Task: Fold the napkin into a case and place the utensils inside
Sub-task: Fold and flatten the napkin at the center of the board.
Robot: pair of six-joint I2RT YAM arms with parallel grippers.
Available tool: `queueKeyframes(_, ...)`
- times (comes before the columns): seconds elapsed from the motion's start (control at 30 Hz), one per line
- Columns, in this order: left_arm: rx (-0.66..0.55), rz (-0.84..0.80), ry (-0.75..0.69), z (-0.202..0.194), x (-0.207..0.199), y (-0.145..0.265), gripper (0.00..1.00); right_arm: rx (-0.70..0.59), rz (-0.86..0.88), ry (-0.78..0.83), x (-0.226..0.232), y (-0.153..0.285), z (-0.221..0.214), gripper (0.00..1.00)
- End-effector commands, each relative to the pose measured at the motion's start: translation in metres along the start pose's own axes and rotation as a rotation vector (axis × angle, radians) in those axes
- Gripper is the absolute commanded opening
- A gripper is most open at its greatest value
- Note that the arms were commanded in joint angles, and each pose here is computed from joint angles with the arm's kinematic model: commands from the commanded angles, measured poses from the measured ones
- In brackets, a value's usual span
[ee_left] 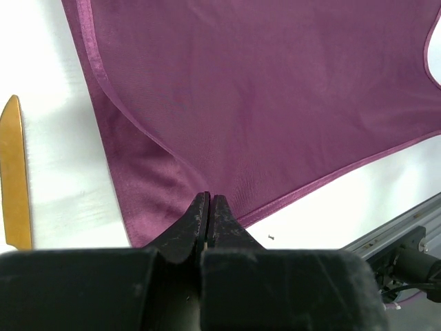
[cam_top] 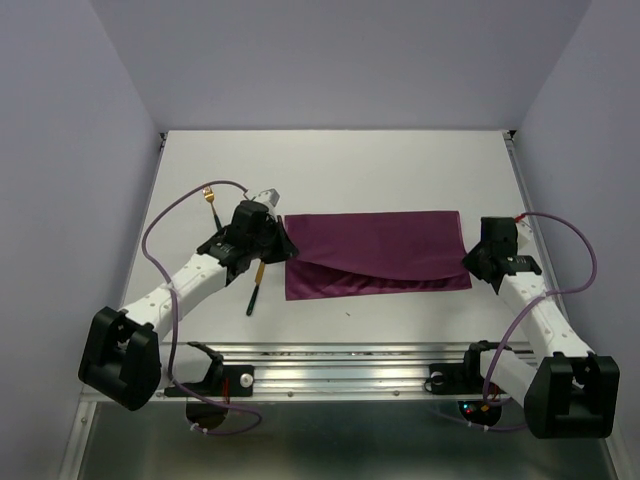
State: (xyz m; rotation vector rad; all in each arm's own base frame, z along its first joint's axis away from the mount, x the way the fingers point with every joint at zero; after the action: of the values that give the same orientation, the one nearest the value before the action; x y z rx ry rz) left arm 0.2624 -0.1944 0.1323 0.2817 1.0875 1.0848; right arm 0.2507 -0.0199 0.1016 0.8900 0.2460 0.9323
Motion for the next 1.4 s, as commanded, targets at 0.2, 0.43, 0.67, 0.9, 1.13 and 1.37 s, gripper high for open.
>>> queueKeyframes(0.2,0.007,0.004,-0.017,-0.015,0.009,-0.001,0.0,-0.039,-0.025,-0.033,-0.006,0.0,0.006,0.01)
queueKeyframes(0.43,0.032,0.005,-0.015,-0.02,0.009,-0.007,0.0,-0.027,-0.028,-0.037,-0.006,-0.001,0.003,0.01)
queueKeyframes(0.67,0.042,0.0,-0.018,-0.023,0.008,-0.008,0.0,-0.028,-0.029,-0.041,-0.007,0.0,0.003,0.01)
queueKeyframes(0.9,0.05,-0.01,-0.022,-0.026,0.006,-0.008,0.0,-0.024,-0.032,-0.04,-0.007,0.0,0.002,0.01)
queueKeyframes(1.13,0.007,-0.044,-0.031,-0.013,-0.008,0.004,0.0,-0.056,-0.03,-0.056,-0.007,0.007,0.01,0.01)
queueKeyframes(1.37,0.008,-0.049,-0.04,-0.012,-0.011,0.007,0.0,-0.058,-0.025,-0.054,-0.005,0.008,0.012,0.01)
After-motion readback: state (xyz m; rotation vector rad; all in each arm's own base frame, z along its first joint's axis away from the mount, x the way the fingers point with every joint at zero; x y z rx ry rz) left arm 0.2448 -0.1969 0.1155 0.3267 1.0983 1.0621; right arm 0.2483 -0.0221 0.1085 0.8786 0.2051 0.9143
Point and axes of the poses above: each gripper's point midway between its finger pads, its own y axis back along the fingers, its own x axis along the line the jaws close on, z = x × y, the point moved 2 cm from there along y, back along the fingers, and after that the axes turned 6 degrees about y, right-handed, at the moved point
